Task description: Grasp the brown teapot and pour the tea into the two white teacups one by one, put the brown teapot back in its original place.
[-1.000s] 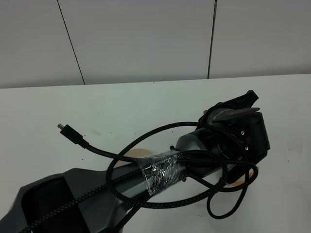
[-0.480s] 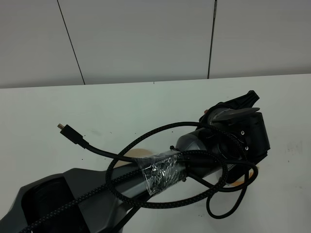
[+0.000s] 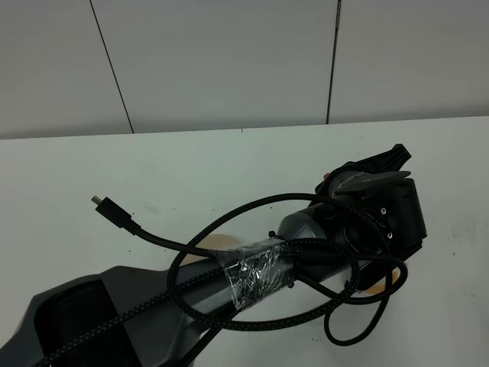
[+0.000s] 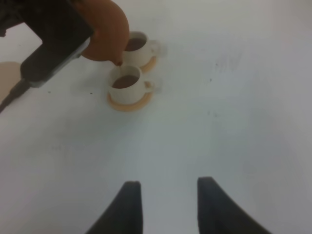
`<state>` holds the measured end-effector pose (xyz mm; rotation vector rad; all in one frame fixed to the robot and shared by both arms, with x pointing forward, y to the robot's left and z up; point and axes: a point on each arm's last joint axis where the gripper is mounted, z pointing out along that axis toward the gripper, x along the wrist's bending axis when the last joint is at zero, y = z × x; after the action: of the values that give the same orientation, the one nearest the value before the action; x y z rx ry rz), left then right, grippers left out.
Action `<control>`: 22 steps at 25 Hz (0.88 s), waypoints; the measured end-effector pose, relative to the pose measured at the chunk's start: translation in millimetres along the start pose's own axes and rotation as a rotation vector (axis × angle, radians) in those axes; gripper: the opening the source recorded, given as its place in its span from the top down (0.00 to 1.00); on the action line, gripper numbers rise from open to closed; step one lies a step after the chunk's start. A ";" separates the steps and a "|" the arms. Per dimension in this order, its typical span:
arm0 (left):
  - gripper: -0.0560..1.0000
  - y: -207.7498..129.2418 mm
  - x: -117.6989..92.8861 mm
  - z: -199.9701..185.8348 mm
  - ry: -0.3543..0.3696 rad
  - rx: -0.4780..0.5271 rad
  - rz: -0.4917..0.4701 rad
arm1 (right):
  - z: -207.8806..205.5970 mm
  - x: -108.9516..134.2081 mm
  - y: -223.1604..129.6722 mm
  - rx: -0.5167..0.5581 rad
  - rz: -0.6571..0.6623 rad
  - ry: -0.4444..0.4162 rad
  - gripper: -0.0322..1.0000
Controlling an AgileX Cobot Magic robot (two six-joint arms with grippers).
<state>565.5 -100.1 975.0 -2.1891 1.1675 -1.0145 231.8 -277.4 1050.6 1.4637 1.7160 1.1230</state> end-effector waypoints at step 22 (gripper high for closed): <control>0.79 -1.2 0.8 0.0 0.008 0.013 0.023 | 0.0 0.0 0.0 0.000 -0.001 0.000 0.71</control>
<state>566.4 -100.1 976.1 -2.1581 1.1840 -1.0195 231.8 -277.4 1050.6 1.4626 1.7166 1.1225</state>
